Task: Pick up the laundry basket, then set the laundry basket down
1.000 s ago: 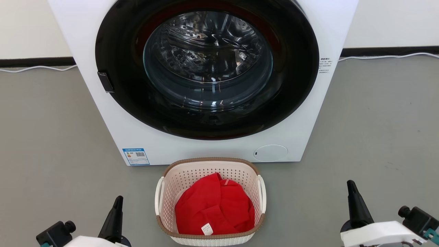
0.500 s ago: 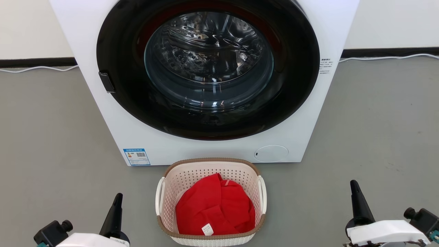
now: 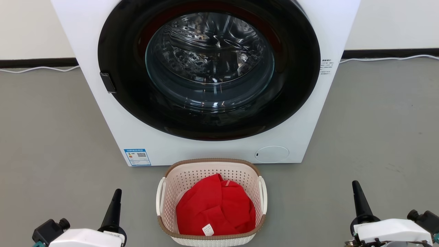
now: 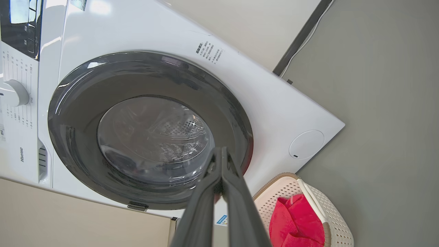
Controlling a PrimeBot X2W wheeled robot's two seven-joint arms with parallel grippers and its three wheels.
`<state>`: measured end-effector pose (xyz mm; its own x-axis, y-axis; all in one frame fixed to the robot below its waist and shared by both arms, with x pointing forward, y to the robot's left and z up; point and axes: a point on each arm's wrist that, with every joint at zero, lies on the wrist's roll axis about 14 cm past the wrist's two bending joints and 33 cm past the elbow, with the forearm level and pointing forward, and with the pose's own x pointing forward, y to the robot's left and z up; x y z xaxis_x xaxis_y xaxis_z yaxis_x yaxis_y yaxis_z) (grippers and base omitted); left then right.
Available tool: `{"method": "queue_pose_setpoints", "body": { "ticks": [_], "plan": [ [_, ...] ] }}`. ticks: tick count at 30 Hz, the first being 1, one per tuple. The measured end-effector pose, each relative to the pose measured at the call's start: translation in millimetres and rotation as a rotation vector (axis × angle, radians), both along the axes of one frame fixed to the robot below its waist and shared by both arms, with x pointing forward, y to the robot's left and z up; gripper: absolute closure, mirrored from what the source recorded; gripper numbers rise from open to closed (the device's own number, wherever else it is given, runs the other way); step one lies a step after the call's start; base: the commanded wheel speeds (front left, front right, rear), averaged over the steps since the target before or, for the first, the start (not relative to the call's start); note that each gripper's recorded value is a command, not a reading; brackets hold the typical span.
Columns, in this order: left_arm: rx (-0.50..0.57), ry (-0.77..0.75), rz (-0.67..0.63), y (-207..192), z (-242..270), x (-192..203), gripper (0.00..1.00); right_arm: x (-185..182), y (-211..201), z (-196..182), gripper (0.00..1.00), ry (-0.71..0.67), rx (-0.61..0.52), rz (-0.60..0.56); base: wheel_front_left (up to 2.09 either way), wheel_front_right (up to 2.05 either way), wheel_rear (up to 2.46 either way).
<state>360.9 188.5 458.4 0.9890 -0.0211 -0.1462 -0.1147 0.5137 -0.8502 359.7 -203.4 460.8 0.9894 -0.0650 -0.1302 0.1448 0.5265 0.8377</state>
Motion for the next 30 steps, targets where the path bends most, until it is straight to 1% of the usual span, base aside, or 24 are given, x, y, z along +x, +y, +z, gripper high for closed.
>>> {"method": "queue_pose_setpoints", "body": {
  "ticks": [5,30],
  "plan": [
    [-0.066,0.009,0.008,-1,-1,0,1.00,5,0,6,1.00,-0.018,0.064,-0.006,0.00,0.00,0.00],
    [-0.320,-0.010,0.041,-1,9,7,1.00,7,-2,7,1.00,-0.028,0.334,-0.026,0.00,0.00,0.00]
  ]
}}
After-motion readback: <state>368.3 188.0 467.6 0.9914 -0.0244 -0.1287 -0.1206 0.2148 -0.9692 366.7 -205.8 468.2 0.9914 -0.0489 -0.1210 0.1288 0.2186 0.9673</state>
